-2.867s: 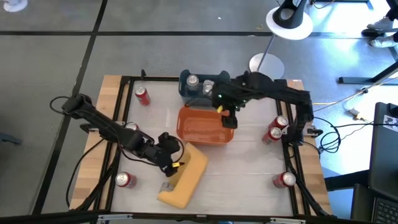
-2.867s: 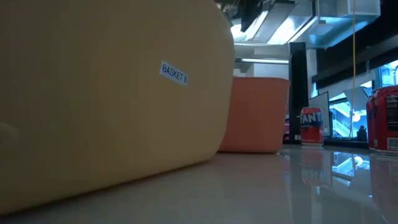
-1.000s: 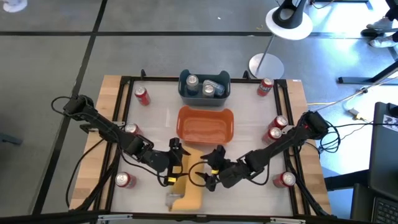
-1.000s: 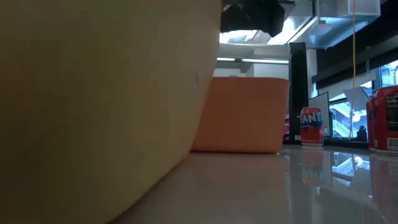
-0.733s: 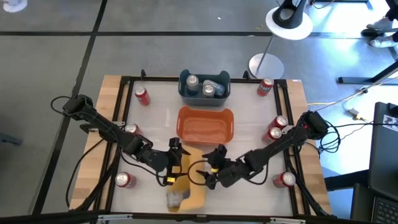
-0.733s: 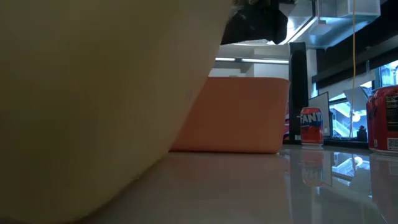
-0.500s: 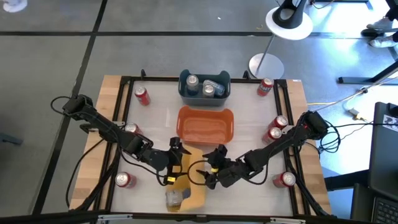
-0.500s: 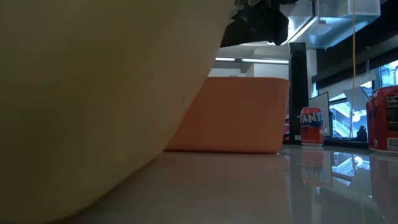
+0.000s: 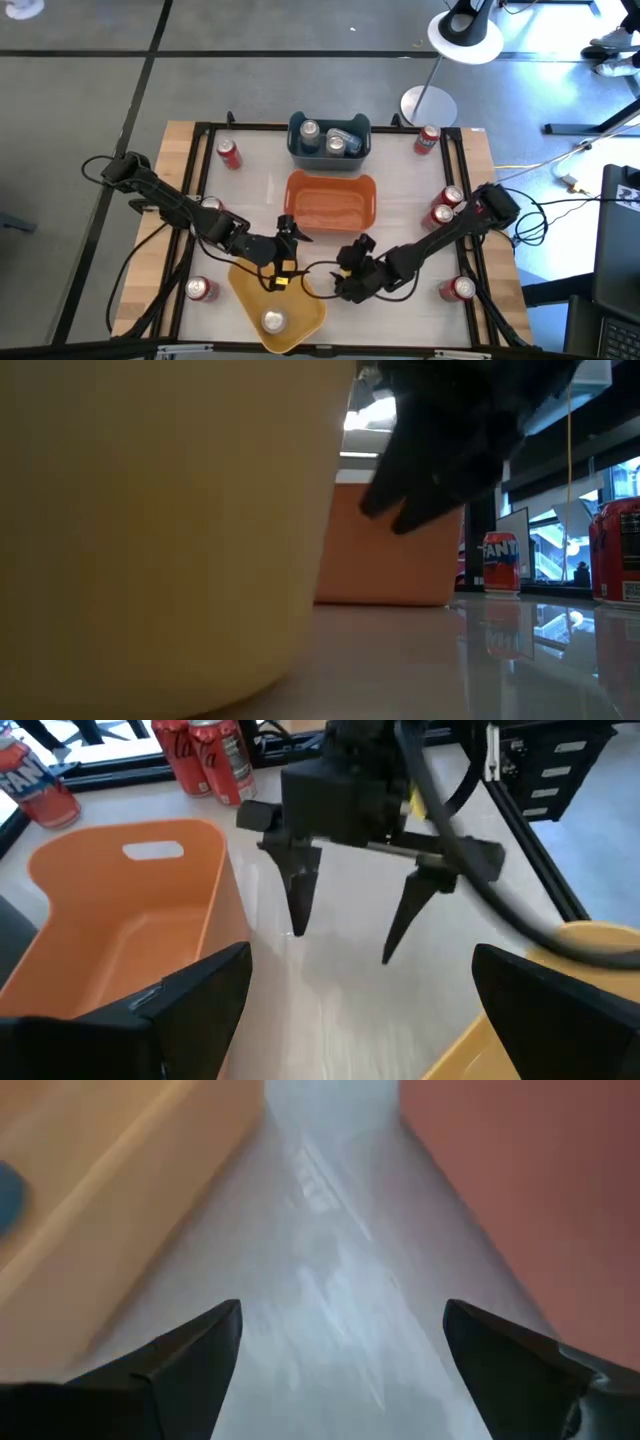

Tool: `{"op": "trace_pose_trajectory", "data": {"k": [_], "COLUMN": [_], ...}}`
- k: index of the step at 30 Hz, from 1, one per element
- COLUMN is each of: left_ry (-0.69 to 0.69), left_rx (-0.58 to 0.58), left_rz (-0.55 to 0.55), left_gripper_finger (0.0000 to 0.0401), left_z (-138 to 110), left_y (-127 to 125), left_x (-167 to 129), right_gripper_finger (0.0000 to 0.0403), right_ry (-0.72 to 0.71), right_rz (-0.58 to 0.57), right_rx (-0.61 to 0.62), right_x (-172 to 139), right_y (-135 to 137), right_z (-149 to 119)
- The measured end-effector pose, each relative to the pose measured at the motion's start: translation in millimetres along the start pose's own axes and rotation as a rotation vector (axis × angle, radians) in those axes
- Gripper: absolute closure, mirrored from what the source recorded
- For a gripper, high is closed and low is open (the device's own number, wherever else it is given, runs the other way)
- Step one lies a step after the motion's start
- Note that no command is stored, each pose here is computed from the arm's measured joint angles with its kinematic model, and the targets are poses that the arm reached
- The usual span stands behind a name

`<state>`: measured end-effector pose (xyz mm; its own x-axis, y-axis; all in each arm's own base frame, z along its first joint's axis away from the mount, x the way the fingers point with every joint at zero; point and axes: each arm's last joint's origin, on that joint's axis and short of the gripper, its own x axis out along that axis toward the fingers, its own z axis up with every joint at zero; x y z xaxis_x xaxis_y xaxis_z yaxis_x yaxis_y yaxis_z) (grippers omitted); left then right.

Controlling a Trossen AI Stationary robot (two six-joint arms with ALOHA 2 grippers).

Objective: Sort soda cans
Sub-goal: Put the blue soda can from the yellow bin into the dark yellow bin

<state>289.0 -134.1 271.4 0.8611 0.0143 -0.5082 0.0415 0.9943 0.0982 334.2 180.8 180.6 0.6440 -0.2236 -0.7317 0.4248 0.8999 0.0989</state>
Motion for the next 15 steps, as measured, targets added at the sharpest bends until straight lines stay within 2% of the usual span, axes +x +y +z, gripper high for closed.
{"op": "trace_pose_trajectory", "data": {"k": [4, 8, 13, 15], "left_ry": [0.027, 0.125, 0.249, 0.292], "left_rx": [-0.034, -0.078, -0.176, -0.190], "left_rz": [-0.015, -0.051, -0.277, -0.317], "left_gripper_finger": [0.0033, 0.0033, 0.0033, 0.0033], "left_z": [5.6, 14.1, 10.3, 5.5], "left_y": [-4.0, -11.9, -31.2, -40.2], "left_x": [-10.2, -43.8, -68.9, -70.5], "right_gripper_finger": [0.0056, 0.0056, 0.0056, 0.0056], "right_ry": [0.025, 0.020, 0.029, 0.024], "right_rz": [-0.010, 0.003, -0.007, -0.021], "right_rx": [-0.016, -0.009, -0.022, -0.021], "right_x": [-6.8, -16.2, -15.3, -14.5], "right_y": [-0.9, -0.6, -1.7, -3.6], "right_z": [4.0, 11.0, 10.0, 11.3]}}
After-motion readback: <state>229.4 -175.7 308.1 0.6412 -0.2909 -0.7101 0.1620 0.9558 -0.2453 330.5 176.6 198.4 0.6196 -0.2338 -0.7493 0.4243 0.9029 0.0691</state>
